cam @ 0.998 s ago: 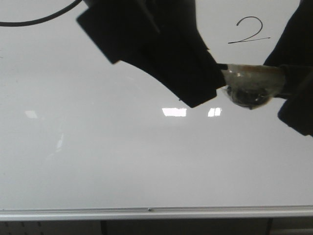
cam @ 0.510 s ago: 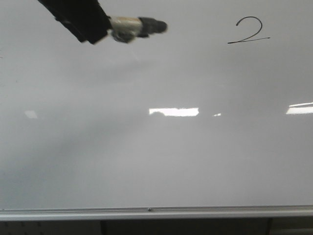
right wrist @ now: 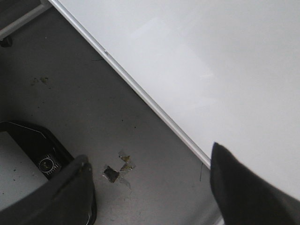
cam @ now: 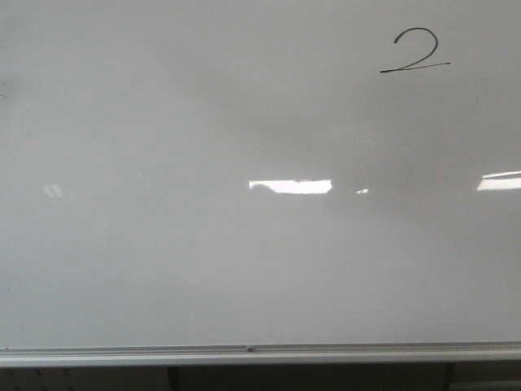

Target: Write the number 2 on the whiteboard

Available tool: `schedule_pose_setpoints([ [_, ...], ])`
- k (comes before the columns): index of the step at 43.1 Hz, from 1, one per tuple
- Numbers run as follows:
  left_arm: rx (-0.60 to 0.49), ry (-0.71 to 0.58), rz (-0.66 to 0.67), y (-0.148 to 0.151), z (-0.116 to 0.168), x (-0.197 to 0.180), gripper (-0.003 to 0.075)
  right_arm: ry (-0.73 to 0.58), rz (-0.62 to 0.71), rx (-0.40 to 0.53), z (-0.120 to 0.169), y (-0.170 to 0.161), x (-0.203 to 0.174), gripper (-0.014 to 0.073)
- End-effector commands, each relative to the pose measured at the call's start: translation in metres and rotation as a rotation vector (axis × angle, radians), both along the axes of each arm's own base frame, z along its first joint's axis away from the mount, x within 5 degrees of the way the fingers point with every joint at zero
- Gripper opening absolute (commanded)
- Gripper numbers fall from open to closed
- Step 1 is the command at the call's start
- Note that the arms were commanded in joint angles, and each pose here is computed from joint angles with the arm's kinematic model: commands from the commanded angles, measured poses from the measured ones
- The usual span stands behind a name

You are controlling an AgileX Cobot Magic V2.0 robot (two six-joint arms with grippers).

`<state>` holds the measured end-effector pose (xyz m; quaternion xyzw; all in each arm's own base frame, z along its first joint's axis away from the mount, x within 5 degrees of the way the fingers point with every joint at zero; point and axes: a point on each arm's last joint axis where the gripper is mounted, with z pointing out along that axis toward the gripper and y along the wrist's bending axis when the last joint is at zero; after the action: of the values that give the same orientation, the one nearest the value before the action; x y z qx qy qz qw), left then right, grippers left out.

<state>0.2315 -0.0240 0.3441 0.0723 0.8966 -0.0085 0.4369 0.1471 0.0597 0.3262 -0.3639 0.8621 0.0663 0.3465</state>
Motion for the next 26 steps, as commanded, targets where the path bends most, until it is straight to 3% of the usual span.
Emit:
schedule_pose_setpoints([
  [1,-0.105,-0.200,0.060,0.006,0.002,0.004,0.0003,-0.078,-0.017,0.029,0.013,0.000,0.003,0.0547],
  [13,-0.219,-0.463,0.192,0.016,-0.048,0.027,0.0003,-0.080,-0.017,0.029,0.013,0.000,0.003,0.0547],
  [26,-0.194,-0.496,0.216,0.017,-0.081,0.056,0.0003,-0.091,-0.022,0.033,0.013,0.000,0.004,0.0547],
])
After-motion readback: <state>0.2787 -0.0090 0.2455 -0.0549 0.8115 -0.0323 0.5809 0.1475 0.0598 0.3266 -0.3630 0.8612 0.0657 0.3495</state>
